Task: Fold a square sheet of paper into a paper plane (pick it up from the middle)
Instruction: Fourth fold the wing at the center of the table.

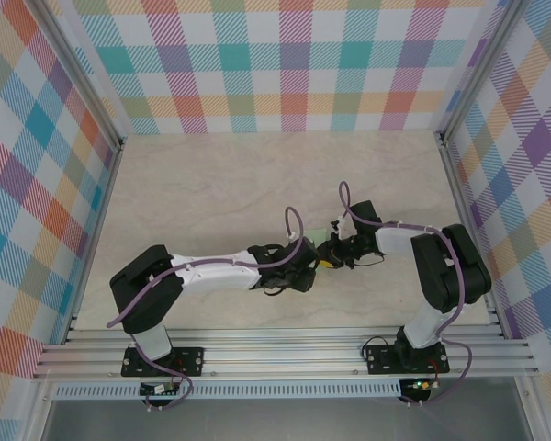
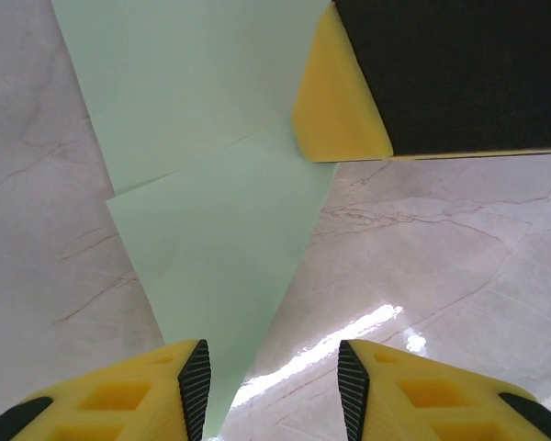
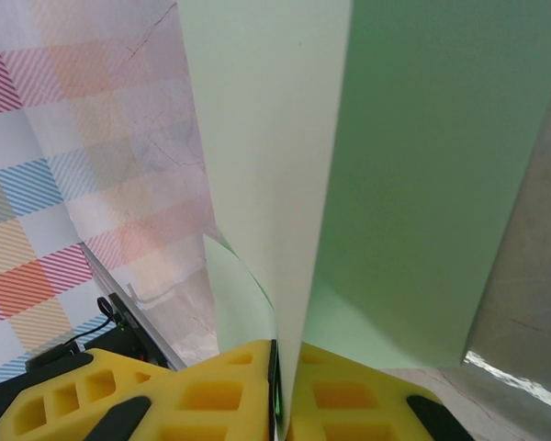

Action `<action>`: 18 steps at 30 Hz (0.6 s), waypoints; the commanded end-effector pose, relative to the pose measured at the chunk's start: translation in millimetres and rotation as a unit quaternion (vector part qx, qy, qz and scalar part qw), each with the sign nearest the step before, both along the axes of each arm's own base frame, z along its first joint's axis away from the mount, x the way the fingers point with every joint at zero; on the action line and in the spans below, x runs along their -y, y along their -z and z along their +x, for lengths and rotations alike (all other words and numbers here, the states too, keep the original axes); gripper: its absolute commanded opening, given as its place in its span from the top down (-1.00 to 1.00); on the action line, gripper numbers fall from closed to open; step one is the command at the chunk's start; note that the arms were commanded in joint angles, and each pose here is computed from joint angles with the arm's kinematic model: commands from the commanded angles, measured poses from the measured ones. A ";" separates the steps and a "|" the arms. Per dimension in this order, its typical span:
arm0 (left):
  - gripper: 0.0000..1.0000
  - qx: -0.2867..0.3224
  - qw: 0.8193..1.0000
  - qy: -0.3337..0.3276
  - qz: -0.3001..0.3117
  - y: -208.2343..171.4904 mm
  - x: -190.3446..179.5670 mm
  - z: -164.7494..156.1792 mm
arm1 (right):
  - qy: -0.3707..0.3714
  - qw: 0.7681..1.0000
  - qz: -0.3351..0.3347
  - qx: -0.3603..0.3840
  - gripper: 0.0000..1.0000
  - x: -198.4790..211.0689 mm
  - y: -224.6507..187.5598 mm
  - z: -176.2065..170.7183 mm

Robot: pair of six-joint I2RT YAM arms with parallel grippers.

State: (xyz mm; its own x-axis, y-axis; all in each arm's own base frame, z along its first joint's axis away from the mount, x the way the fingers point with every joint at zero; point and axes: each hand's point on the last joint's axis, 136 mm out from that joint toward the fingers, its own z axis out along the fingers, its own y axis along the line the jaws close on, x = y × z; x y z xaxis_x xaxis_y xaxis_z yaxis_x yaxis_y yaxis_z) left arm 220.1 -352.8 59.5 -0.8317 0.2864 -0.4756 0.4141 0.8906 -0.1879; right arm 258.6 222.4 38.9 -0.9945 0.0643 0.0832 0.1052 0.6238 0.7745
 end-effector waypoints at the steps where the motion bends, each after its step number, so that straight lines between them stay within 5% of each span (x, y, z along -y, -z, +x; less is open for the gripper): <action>1: 0.10 0.025 0.999 0.001 0.044 4.2 -4.3 4.2 | -0.005 1.000 0.005 0.007 0.77 -4.7 -10.0 3.4; 18: 0.13 0.071 0.987 0.014 0.142 22.7 2.2 1.3 | -0.007 1.000 0.008 0.010 0.76 -5.5 -17.1 4.0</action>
